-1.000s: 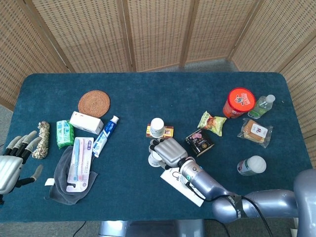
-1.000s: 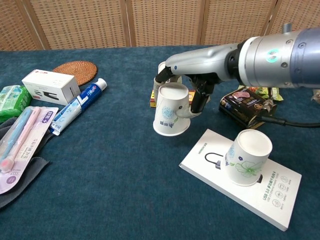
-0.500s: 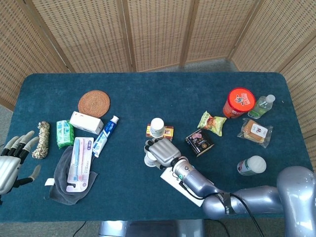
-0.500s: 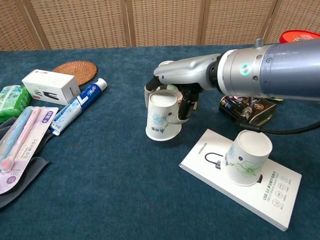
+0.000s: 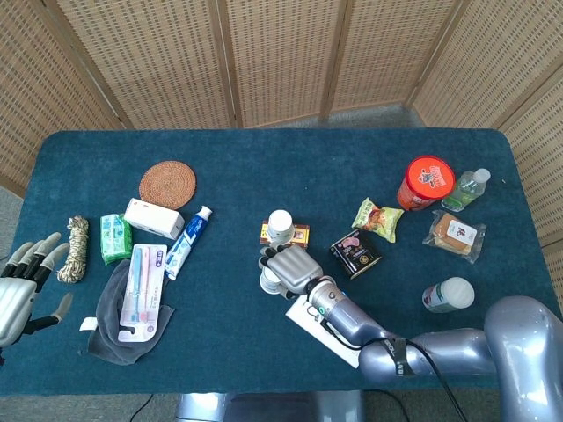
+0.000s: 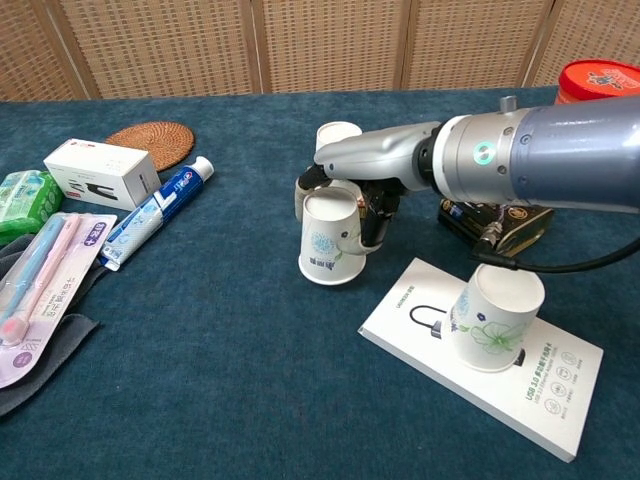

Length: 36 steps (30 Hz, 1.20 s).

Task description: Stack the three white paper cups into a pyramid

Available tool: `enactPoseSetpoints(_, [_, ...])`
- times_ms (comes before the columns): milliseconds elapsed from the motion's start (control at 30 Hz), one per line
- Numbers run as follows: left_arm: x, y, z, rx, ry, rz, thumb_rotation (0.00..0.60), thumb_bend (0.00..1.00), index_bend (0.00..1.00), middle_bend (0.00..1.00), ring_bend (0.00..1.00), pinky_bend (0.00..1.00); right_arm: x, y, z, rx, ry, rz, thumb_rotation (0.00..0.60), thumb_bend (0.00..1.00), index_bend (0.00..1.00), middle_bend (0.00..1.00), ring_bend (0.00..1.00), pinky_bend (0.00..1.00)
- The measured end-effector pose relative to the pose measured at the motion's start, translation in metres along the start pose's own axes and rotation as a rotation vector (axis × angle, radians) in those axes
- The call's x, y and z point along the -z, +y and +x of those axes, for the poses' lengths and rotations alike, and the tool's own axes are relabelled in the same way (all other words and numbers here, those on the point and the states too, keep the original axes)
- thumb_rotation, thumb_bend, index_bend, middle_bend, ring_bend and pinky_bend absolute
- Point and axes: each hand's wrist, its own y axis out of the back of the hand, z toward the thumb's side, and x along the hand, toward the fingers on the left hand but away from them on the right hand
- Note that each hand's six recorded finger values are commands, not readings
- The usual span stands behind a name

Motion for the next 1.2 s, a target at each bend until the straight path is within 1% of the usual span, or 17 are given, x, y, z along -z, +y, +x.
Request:
enactPoseSetpoints(233, [-0.003, 0.0, 0.002, 0.001, -0.008, 0.001, 0.486, 0.5, 0.0, 0.0, 0.0, 0.01, 0.004, -0.002, 0.004, -0.013, 0.006, 0.008, 0.6, 0.46, 0.15, 0.1, 0.05, 0.38])
enactPoseSetpoints(433, [-0.006, 0.001, 0.003, -0.004, -0.018, 0.001, 0.488, 0.5, 0.0, 0.0, 0.0, 0.01, 0.006, 0.0, 0.011, -0.018, 0.01, 0.006, 0.6, 0.46, 0.1, 0.07, 0.02, 0.35])
enactPoseSetpoints(600, [-0.008, 0.002, 0.005, -0.006, -0.029, -0.006, 0.484, 0.5, 0.0, 0.0, 0.0, 0.01, 0.006, 0.007, 0.02, -0.011, 0.012, -0.003, 0.6, 0.46, 0.09, 0.07, 0.01, 0.34])
enactPoseSetpoints(833, [-0.01, 0.0, 0.004, 0.002, -0.041, -0.007, 0.483, 0.49, 0.0, 0.0, 0.0, 0.01, 0.011, 0.022, 0.033, 0.019, -0.001, -0.013, 0.6, 0.46, 0.1, 0.08, 0.01, 0.34])
enactPoseSetpoints(933, [-0.01, -0.001, 0.004, 0.005, -0.042, -0.009, 0.482, 0.5, 0.0, 0.0, 0.0, 0.01, 0.014, 0.032, 0.039, 0.045, -0.011, -0.027, 0.6, 0.47, 0.11, 0.08, 0.01, 0.34])
enactPoseSetpoints(1067, [-0.012, -0.003, 0.005, 0.013, -0.054, -0.003, 0.485, 0.5, 0.0, 0.0, 0.0, 0.01, 0.026, 0.049, 0.048, 0.105, -0.041, -0.043, 0.6, 0.47, 0.11, 0.09, 0.01, 0.34])
enactPoseSetpoints(1200, [-0.017, -0.004, 0.006, 0.02, -0.071, 0.004, 0.487, 0.49, 0.0, 0.0, 0.0, 0.0, 0.041, 0.062, 0.058, 0.17, -0.082, -0.068, 0.6, 0.47, 0.12, 0.09, 0.01, 0.34])
